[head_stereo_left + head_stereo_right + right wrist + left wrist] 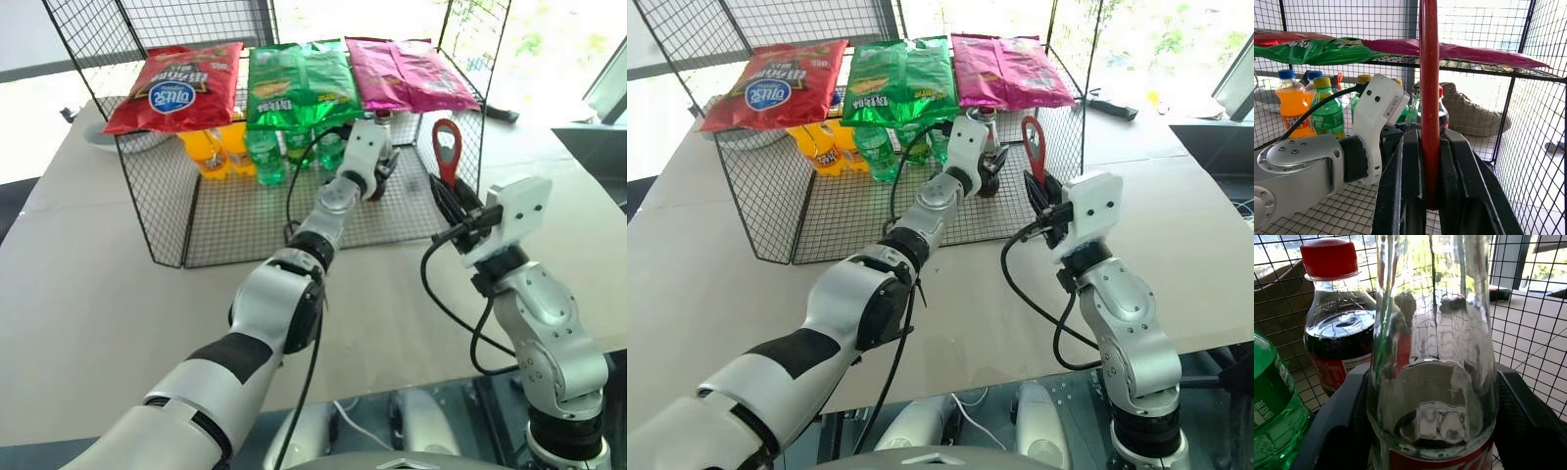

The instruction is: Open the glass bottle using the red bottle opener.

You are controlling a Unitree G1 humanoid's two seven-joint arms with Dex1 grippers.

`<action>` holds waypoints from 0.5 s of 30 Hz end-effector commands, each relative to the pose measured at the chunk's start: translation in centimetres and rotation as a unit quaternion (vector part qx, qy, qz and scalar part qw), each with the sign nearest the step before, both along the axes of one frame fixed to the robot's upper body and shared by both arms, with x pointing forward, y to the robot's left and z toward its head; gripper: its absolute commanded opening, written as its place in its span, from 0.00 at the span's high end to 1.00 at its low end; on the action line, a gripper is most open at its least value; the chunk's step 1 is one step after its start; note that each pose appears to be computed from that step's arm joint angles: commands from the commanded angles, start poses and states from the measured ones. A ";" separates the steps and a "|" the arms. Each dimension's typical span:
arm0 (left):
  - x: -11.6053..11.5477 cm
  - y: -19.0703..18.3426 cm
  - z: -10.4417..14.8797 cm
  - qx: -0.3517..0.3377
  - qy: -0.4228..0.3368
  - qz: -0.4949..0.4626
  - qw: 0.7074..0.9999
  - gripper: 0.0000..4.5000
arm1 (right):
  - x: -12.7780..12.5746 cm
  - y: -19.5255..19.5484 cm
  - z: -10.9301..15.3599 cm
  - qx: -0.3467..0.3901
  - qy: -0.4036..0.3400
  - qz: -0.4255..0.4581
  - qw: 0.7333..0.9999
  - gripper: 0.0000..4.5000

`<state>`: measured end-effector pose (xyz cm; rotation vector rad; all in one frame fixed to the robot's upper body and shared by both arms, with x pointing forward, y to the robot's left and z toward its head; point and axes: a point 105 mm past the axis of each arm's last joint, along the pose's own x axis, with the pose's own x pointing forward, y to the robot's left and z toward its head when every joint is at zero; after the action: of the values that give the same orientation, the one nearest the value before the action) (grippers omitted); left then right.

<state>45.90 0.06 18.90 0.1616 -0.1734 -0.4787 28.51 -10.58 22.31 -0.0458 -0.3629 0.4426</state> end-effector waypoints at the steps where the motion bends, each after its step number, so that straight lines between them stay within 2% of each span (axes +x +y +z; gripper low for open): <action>1: -0.1 -0.5 0.8 -0.002 -0.012 -0.014 1.000 0.44 | -0.6 0.0 1.6 0.004 -0.032 0.002 0.999 1.00; 6: -1.1 -1.5 1.2 -0.032 -0.020 -0.079 0.996 0.44 | -0.2 -0.2 1.9 -0.002 -0.039 0.000 0.999 1.00; 15: -4.1 -0.6 1.3 -0.034 -0.108 -0.174 0.978 0.44 | 1.0 -2.8 3.2 -0.008 -0.076 -0.061 0.995 1.00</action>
<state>42.93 -0.59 17.92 0.1122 -0.3079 -0.7526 29.87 -12.33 23.80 -0.0988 -0.4173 0.3769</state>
